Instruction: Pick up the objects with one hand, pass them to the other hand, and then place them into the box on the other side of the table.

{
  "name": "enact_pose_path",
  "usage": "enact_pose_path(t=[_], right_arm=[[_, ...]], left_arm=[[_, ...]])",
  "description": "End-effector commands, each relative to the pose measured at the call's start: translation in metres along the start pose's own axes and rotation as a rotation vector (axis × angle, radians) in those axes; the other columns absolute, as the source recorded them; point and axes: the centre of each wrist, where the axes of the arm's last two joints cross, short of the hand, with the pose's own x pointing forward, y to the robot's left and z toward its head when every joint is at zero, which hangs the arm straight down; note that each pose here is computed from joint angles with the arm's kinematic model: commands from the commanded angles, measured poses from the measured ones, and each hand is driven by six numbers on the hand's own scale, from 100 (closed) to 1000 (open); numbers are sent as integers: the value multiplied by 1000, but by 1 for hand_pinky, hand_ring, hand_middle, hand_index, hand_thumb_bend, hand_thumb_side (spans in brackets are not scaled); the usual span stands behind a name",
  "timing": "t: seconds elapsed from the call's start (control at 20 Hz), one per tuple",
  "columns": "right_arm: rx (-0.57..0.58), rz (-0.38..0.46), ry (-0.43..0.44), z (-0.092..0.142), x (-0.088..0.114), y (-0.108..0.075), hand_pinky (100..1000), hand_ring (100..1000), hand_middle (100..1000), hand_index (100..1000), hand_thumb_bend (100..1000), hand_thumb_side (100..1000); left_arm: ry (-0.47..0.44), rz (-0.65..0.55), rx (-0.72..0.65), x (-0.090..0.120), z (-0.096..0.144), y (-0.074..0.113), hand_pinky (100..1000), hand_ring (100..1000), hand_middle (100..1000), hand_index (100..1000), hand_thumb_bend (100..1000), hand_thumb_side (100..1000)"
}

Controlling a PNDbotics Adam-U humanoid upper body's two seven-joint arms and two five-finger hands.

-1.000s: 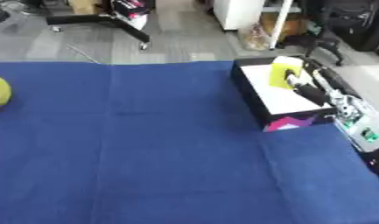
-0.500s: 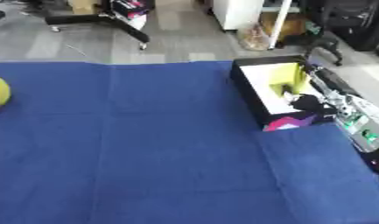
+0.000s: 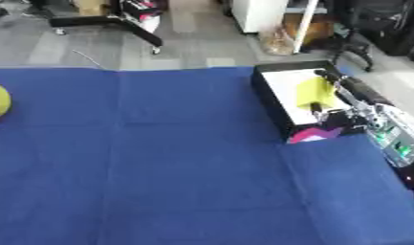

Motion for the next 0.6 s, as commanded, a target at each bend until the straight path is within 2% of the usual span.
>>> enact_pose_path(t=[0.05,0.6], right_arm=[[-31,55,-12,-1,-2,-24,956,931,830,1000,100,100],[-16,74,-17,0,-3,-24,962,939,855,1000,100,100]], left_arm=[[-28,-11,-1,7,-3,2,755,747,751,835,527,727],[-29,-12,0,7,-2,2,755,748,751,834,527,727]])
